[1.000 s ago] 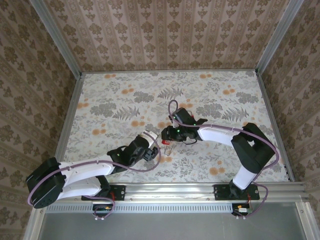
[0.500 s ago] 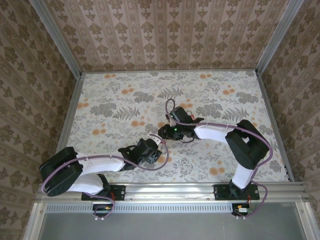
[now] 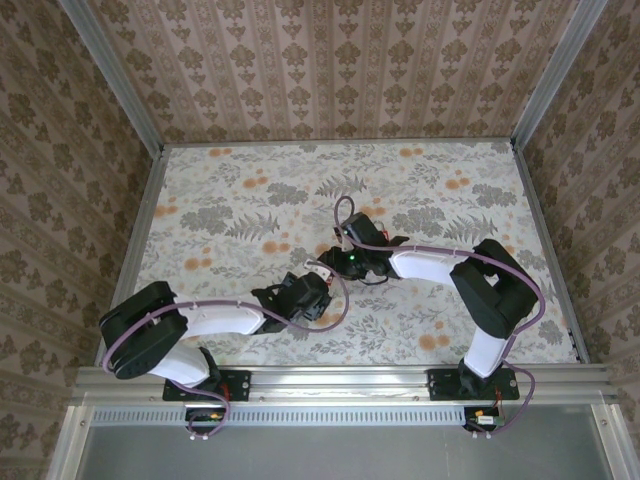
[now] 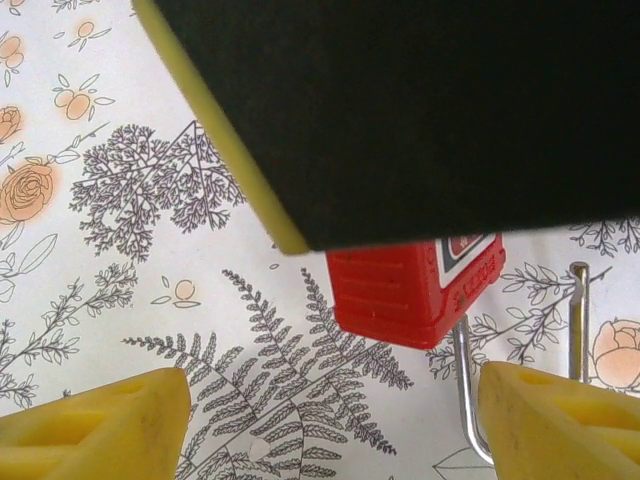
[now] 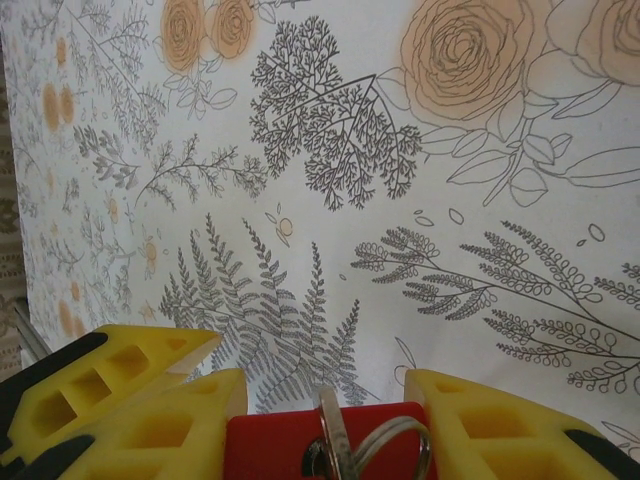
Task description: Unlock with the key
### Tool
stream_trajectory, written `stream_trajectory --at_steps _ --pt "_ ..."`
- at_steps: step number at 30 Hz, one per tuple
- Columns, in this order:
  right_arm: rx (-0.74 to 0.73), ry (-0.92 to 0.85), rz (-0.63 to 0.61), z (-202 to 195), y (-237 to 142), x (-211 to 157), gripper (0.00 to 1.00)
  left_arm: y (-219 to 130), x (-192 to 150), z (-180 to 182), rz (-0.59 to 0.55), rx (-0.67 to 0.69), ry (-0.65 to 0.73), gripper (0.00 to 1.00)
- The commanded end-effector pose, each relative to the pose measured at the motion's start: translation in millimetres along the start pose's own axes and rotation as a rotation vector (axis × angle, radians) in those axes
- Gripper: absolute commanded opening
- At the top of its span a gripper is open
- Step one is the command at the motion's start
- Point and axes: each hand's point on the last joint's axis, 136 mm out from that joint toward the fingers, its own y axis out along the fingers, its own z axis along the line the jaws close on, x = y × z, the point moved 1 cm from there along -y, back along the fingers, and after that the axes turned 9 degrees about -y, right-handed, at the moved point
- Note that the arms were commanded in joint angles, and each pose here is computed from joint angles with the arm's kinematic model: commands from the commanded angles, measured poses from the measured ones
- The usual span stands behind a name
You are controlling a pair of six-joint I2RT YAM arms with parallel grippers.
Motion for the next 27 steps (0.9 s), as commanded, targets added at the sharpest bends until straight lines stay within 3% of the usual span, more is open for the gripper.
stream_trajectory --at_steps 1,8,27 --pt "0.024 0.029 -0.020 2.8 4.3 4.8 0.27 4.1 -11.2 0.7 0.046 0.023 0.018 0.77" --pt "0.030 0.054 -0.016 1.2 8.9 4.6 0.28 15.6 -30.1 -1.2 0.112 0.022 0.023 0.78" --pt "-0.094 0.078 0.054 -26.1 23.9 -4.6 0.38 18.2 -32.7 1.7 0.151 0.059 0.064 0.77"
